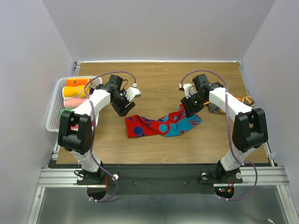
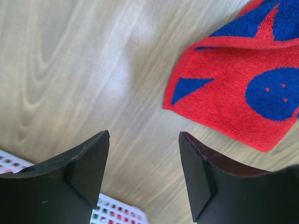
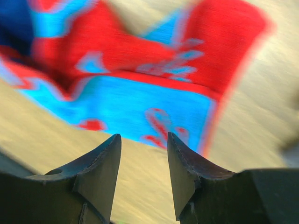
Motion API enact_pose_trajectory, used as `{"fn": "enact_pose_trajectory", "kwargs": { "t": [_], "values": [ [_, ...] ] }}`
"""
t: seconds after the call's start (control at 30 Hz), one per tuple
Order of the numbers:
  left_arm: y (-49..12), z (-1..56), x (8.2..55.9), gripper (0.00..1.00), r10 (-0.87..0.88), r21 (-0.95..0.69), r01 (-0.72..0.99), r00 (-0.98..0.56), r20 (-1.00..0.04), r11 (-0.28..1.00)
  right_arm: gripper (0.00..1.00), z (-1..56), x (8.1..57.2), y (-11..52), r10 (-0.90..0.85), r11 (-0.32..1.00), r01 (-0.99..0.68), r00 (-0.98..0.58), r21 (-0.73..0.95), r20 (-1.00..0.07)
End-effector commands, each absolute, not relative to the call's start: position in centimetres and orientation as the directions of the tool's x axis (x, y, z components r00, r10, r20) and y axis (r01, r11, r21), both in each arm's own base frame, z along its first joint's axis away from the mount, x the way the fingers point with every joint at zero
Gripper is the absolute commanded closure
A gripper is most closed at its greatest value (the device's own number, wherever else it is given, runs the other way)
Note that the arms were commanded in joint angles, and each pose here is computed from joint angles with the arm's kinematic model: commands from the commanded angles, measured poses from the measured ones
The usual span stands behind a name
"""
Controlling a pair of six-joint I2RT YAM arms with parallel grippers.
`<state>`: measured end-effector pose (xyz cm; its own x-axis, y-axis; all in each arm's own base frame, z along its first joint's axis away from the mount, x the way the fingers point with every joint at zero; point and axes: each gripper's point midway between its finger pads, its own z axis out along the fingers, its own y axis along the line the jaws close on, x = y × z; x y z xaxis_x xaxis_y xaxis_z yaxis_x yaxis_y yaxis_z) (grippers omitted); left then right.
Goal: Roll the towels
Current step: Flatten the towel
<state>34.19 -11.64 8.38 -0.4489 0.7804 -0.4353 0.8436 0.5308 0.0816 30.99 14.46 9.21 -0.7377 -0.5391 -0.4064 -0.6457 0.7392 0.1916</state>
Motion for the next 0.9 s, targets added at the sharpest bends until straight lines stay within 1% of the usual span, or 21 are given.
{"fn": "enact_pose_trajectory", "kwargs": {
  "t": [0.0, 0.03, 0.1, 0.13, 0.17, 0.2, 0.23, 0.37, 0.4, 0.5, 0.53, 0.63, 0.87],
  "values": [
    [-12.6, 8.7, 34.8, 0.28, 0.726, 0.061, 0.809, -0.487, -0.485, 0.584, 0.5, 9.5, 34.9, 10.1, -0.565, 0.779, -0.627, -0.721, 0.029, -0.4],
    [-12.9, 8.9, 34.9, 0.28, 0.719, 0.051, 0.81, -0.487, -0.496, 0.584, 0.51, 9.8, 36.7, 9.6, -0.547, 0.793, -0.609, -0.723, 0.015, -0.423],
    [-13.0, 8.7, 34.9, 0.28, 0.711, 0.039, 0.805, -0.498, -0.495, 0.592, 0.51, 9.9, 38.3, 9.3, -0.528, 0.807, -0.59, -0.728, 0.008, -0.438],
    [-13.1, 8.8, 35.2, 0.28, 0.707, 0.044, 0.801, -0.499, -0.502, 0.596, 0.52, 9.1, 39.0, 9.3, -0.527, 0.81, -0.587, -0.737, 0.013, -0.423],
    [-13.0, 8.7, 35.2, 0.28, 0.706, 0.043, 0.8, -0.501, -0.499, 0.598, 0.53, 9.1, 39.6, 9.5, -0.524, 0.811, -0.585, -0.737, 0.015, -0.428],
    [-13.0, 8.7, 35.3, 0.28, 0.707, 0.044, 0.8, -0.502, -0.499, 0.599, 0.57, 9.1, 40.2, 10.0, -0.522, 0.807, -0.591, -0.733, 0.028, -0.436],
    [-13.0, 8.7, 35.3, 0.28, 0.708, 0.046, 0.8, -0.501, -0.498, 0.598, 0.58, 9.4, 40.4, 10.2, -0.522, 0.801, -0.597, -0.726, 0.035, -0.447],
    [-12.7, 8.8, 35.4, 0.27, 0.703, 0.04, 0.795, -0.51, -0.496, 0.605, 0.58, 8.2, 39.1, 10.5, -0.515, 0.798, -0.595, -0.755, 0.094, -0.406],
    [-12.6, 8.9, 35.5, 0.27, 0.7, 0.04, 0.794, -0.511, -0.499, 0.607, 0.57, 7.4, 38.2, 10.3, -0.519, 0.799, -0.593, -0.765, 0.103, -0.381],
    [-12.4, 8.6, 35.4, 0.27, 0.696, 0.028, 0.79, -0.522, -0.494, 0.613, 0.55, 7.0, 36.7, 10.1, -0.527, 0.793, -0.598, -0.77, 0.117, -0.36],
    [-12.4, 8.5, 35.4, 0.27, 0.697, 0.027, 0.791, -0.522, -0.492, 0.612, 0.55, 6.3, 35.9, 10.0, -0.532, 0.791, -0.599, -0.776, 0.129, -0.339],
    [-12.4, 8.3, 35.5, 0.26, 0.696, 0.025, 0.79, -0.524, -0.491, 0.612, 0.54, 5.6, 35.6, 9.7, -0.538, 0.791, -0.598, -0.78, 0.127, -0.32],
    [-12.5, 8.7, 35.5, 0.26, 0.692, 0.017, 0.791, -0.524, -0.497, 0.611, 0.55, 5.7, 37.2, 10.1, -0.525, 0.799, -0.589, -0.782, 0.122, -0.335]
  ]
}}
